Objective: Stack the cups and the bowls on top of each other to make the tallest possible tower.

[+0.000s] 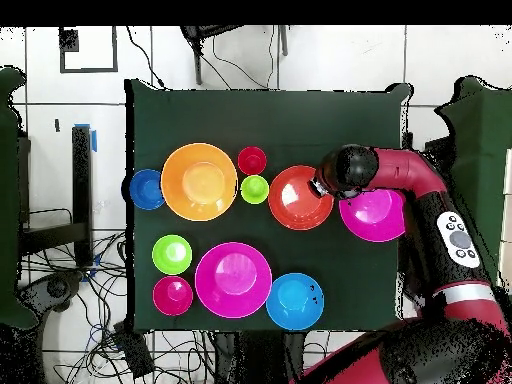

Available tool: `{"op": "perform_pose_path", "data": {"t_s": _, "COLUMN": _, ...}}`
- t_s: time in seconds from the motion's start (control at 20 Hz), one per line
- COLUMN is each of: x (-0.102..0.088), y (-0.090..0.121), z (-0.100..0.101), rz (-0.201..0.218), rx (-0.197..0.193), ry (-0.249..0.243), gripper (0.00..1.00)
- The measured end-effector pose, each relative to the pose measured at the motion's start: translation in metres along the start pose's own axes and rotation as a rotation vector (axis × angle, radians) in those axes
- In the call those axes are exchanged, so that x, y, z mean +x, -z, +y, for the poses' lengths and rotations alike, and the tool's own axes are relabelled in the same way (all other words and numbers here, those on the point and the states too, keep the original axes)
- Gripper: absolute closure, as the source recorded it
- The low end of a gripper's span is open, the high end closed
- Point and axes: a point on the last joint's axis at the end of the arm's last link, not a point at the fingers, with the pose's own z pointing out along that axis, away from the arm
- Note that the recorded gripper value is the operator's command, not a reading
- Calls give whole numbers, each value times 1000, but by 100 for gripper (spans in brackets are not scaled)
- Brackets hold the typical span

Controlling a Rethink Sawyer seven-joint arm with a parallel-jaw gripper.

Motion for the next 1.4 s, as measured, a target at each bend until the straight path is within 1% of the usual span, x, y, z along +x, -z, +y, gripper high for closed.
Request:
{"op": "perform_pose_path", "data": {"t_s": 0.25, "x": 2, "y": 19, "z": -6, "rz": 5, "rx": 38, "ry": 10, "gripper": 100}}
{"op": "perform_pose_path", "data": {"t_s": 0.3, "x": 2, "y": 26, "z": -6, "rz": 6, "rx": 47, "ry": 14, "gripper": 100}}
{"op": "perform_pose_path", "data": {"t_s": 0.45, "x": 3, "y": 38, "z": -6, "rz": 10, "rx": 65, "ry": 24, "gripper": 100}}
{"op": "perform_pose_path", "data": {"t_s": 0.65, "x": 4, "y": 60, "z": -4, "rz": 17, "rx": 93, "ry": 40, "gripper": 100}}
{"op": "perform_pose_path", "data": {"t_s": 0.75, "x": 5, "y": 72, "z": -2, "rz": 24, "rx": 107, "ry": 47, "gripper": 100}}
{"op": "perform_pose_path", "data": {"t_s": 0.8, "x": 5, "y": 82, "z": -1, "rz": 32, "rx": 117, "ry": 53, "gripper": 100}}
{"op": "perform_pose_path", "data": {"t_s": 0.95, "x": 4, "y": 102, "z": 3, "rz": 56, "rx": 132, "ry": 63, "gripper": 100}}
{"op": "perform_pose_path", "data": {"t_s": 1.05, "x": 4, "y": 112, "z": 5, "rz": 73, "rx": 135, "ry": 67, "gripper": 100}}
{"op": "perform_pose_path", "data": {"t_s": 1.15, "x": 2, "y": 130, "z": 9, "rz": 103, "rx": 135, "ry": 69, "gripper": 100}}
{"op": "perform_pose_path", "data": {"t_s": 1.25, "x": 0, "y": 143, "z": 13, "rz": 124, "rx": 124, "ry": 66, "gripper": 100}}
{"op": "perform_pose_path", "data": {"t_s": 1.4, "x": -3, "y": 156, "z": 19, "rz": 144, "rx": 106, "ry": 61, "gripper": 100}}
